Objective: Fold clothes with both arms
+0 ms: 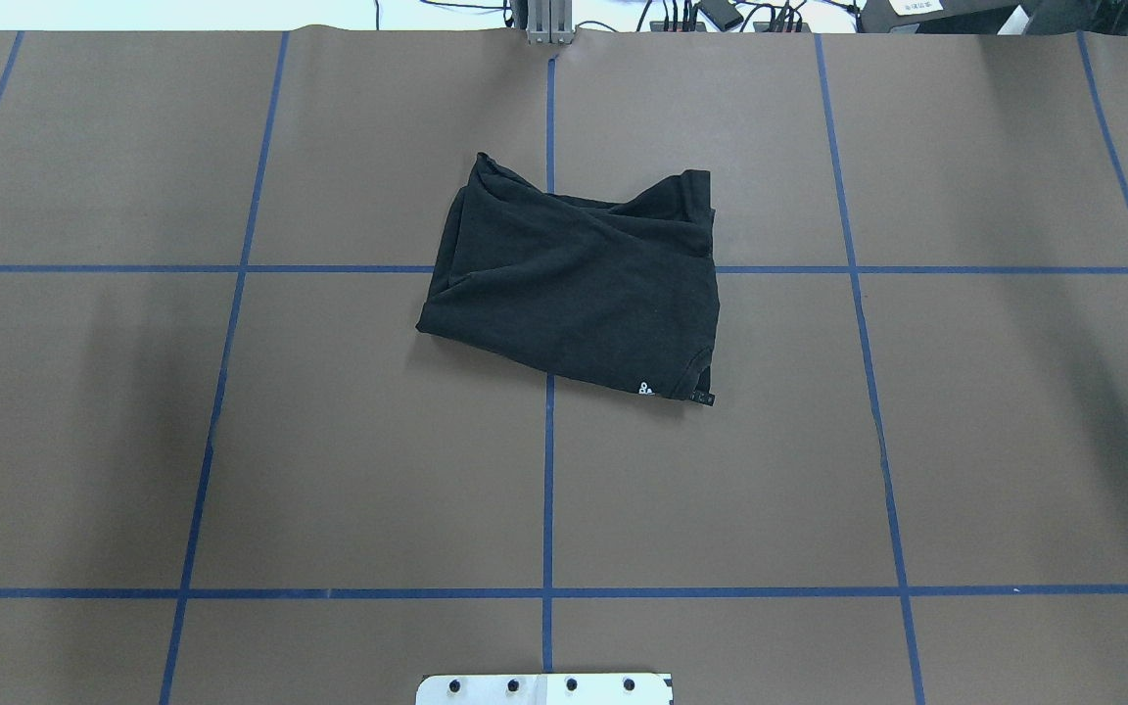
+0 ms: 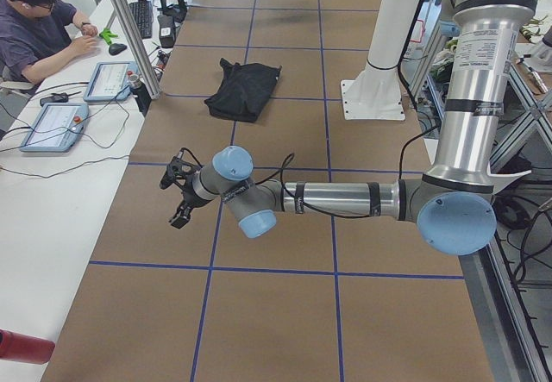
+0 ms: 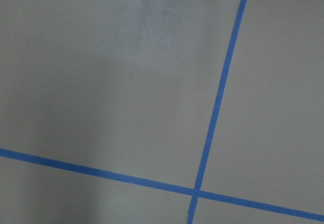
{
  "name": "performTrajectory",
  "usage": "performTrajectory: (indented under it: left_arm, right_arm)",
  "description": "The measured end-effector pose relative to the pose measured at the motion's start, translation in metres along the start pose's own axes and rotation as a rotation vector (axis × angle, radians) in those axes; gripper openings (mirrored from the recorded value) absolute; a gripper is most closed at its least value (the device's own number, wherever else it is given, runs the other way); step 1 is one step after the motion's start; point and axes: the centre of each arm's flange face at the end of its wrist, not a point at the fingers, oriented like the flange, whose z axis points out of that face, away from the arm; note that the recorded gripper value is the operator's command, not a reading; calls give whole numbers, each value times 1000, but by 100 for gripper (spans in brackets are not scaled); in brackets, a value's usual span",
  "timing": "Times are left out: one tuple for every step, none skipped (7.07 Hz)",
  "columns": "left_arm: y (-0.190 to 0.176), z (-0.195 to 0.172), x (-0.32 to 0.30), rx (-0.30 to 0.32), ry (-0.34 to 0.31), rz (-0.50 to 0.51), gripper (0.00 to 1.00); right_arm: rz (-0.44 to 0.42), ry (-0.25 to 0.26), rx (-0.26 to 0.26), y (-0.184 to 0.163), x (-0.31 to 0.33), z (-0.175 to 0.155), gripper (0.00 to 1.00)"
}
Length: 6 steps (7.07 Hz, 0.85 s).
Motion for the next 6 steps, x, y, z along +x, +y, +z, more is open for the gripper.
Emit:
performTrajectory:
  left_arm:
    - [10,0,-8,-24,-15,36,100]
    - [18,0,-20,-77,-48,107,100]
    - [19,-5,-33,-145,-90,183,100]
    - [17,-11,-43,-210,-123,236,100]
    - [21,-18,-49,-283,-140,271,100]
    - [29,-27,-49,-351,-129,308,100]
  right_arm:
    - [22,0,-4,23,13,1,100]
    - [38,-3,-2,44,21,-2,100]
    - [56,-17,-1,60,27,-5,100]
    - [75,-44,-5,73,32,-5,100]
    - [92,-83,-14,85,34,-4,100]
    - [105,-120,-23,95,34,-2,100]
